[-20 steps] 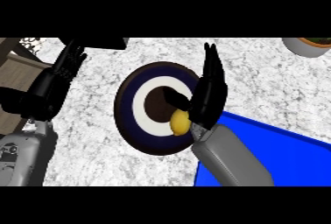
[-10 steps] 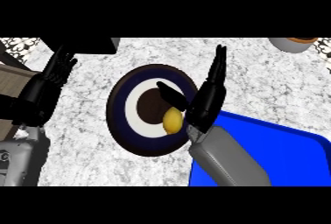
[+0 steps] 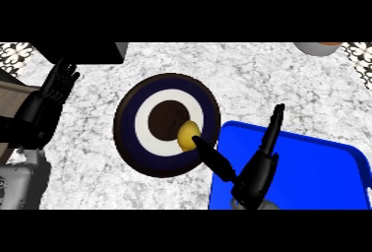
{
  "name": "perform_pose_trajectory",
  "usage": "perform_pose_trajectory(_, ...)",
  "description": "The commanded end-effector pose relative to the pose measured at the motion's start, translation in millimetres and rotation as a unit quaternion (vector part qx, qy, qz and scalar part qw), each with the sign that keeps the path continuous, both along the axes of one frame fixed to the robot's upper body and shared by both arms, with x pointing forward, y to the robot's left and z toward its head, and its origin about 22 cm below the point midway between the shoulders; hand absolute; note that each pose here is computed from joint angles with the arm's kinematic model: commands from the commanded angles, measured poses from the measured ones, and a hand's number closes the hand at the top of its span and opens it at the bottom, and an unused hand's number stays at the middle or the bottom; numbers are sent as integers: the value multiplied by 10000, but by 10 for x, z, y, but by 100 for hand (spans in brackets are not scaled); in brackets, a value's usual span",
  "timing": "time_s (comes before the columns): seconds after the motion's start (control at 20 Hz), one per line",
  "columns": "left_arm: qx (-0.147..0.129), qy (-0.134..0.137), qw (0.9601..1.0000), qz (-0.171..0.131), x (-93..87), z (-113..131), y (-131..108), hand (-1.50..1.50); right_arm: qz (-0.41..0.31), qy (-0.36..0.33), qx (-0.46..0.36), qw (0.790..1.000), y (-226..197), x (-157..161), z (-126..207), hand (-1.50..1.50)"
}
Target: Pick the lemon from the tray and place it in the plate
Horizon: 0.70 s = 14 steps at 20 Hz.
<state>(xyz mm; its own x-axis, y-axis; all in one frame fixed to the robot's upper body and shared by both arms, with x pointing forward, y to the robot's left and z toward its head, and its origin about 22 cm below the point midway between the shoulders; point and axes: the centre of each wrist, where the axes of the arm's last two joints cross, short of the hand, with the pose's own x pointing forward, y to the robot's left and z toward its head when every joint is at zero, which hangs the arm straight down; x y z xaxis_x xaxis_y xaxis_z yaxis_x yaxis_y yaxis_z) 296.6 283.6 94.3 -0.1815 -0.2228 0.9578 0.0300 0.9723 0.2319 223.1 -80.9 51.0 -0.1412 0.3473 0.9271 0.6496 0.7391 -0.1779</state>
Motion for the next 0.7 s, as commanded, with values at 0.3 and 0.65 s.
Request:
perform_pose_trajectory(0.3, 30, -111, 9999, -3, 36, 310, -71, 0, -76, -14, 69, 9999, -568, -839, -117, -150)
perform_pose_trajectory(0.65, -31, 47, 10000, -50, -56, 110, -131, 0, -313, -58, -270, 9991, -724, -1101, -138, -150)
